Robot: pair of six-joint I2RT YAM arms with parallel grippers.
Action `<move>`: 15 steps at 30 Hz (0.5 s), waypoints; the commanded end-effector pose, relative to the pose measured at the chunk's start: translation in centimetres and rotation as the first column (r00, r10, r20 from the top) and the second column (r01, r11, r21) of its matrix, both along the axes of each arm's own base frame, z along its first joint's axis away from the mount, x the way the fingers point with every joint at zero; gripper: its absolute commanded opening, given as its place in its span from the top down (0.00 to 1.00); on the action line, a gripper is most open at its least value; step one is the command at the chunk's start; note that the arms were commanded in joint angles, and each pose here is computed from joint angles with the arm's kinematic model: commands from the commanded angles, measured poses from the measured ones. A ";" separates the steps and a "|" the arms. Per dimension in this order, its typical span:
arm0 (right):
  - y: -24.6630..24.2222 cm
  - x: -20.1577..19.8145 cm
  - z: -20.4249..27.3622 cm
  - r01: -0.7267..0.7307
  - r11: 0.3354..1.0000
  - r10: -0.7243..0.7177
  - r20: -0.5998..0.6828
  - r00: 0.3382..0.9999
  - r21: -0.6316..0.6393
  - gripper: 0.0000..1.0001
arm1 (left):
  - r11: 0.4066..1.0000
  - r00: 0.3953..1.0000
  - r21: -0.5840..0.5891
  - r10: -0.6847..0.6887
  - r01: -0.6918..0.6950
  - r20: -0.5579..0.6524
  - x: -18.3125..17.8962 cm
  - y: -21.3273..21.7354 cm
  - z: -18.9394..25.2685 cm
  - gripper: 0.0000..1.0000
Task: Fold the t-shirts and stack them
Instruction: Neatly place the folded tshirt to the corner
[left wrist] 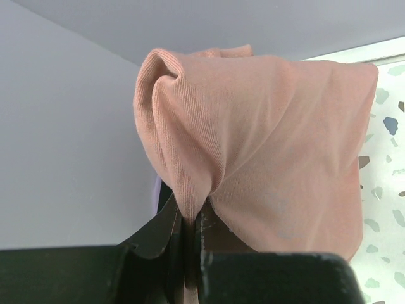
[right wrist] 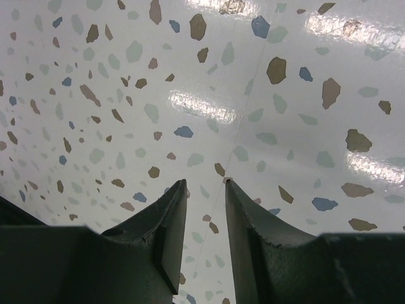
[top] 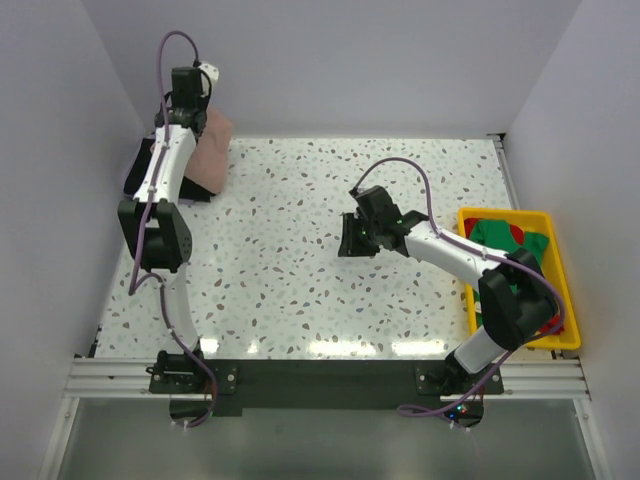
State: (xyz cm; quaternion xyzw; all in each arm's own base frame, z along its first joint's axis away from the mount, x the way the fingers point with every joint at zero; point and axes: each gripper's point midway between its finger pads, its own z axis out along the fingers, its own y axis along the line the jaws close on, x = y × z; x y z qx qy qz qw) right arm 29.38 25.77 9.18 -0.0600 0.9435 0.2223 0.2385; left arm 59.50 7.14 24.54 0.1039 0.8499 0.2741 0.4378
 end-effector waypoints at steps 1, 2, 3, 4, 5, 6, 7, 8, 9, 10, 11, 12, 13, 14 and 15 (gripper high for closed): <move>0.5 0.3 1.2 -0.021 1.000 0.021 0.037 0.999 0.009 0.66 | 1.000 0.978 0.000 0.001 -0.001 0.207 -0.8 1.2 9.0 1.00; 0.5 0.4 1.2 -0.020 1.000 0.020 0.036 0.999 0.007 0.66 | 1.000 0.978 -0.008 -0.006 0.008 0.207 -0.8 1.0 8.9 1.00; 0.5 0.4 1.2 -0.019 1.000 0.019 0.037 0.999 0.006 0.66 | 1.000 0.979 -0.011 -0.011 0.013 0.203 -0.8 0.9 8.7 1.00; 0.5 0.5 1.2 -0.017 1.000 0.017 0.038 0.999 0.004 0.66 | 1.000 0.978 -0.013 -0.016 0.019 0.208 -0.7 0.8 8.9 1.00; 0.5 0.4 1.1 -0.018 1.000 0.018 0.038 0.999 0.002 0.66 | 1.000 0.979 -0.015 -0.015 0.019 0.202 -0.7 0.8 8.6 1.00; 0.5 0.4 1.1 -0.019 1.000 0.019 0.036 0.999 -0.001 0.66 | 1.000 0.980 -0.014 -0.017 0.021 0.200 -0.7 0.8 8.5 1.00; 0.5 0.4 1.0 -0.018 1.000 0.018 0.034 0.999 -0.001 0.66 | 1.000 0.980 -0.016 0.000 0.004 0.200 -0.9 2.1 8.4 1.00; 0.5 0.4 0.8 -0.018 1.000 0.018 0.029 0.999 -0.004 0.66 | 1.000 0.981 -0.019 0.000 0.004 0.195 -0.9 2.2 8.0 1.00; 0.6 0.4 0.8 -0.020 1.000 0.020 0.030 0.999 -0.005 0.66 | 1.000 0.981 -0.020 0.006 -0.002 0.193 -0.9 2.6 7.9 1.00; 0.5 0.4 0.6 -0.021 1.000 0.021 0.026 0.999 -0.007 0.66 | 1.000 0.981 -0.025 0.007 -0.002 0.191 -0.8 2.9 7.6 1.00; 0.5 0.4 0.5 -0.020 1.000 0.020 0.024 1.000 -0.010 0.67 | 1.000 0.982 -0.030 0.006 0.000 0.188 -0.6 2.9 7.3 1.00; 0.5 0.4 0.4 -0.020 1.000 0.021 0.022 1.000 -0.013 0.67 | 0.999 0.983 -0.035 0.010 -0.003 0.185 -0.6 3.3 7.0 1.00; 0.5 0.4 0.4 -0.019 1.000 0.020 0.022 1.000 -0.015 0.67 | 0.999 0.984 -0.043 0.004 0.004 0.179 -0.2 3.4 6.4 1.00; 0.6 0.5 0.2 -0.019 1.000 0.020 0.019 1.000 -0.017 0.67 | 0.999 0.985 -0.046 -0.001 0.009 0.171 0.0 3.3 5.9 1.00; 0.5 0.5 -0.1 -0.018 1.000 0.018 0.012 1.000 -0.022 0.67 | 0.999 0.986 -0.051 0.001 0.008 0.166 0.1 3.7 5.4 1.00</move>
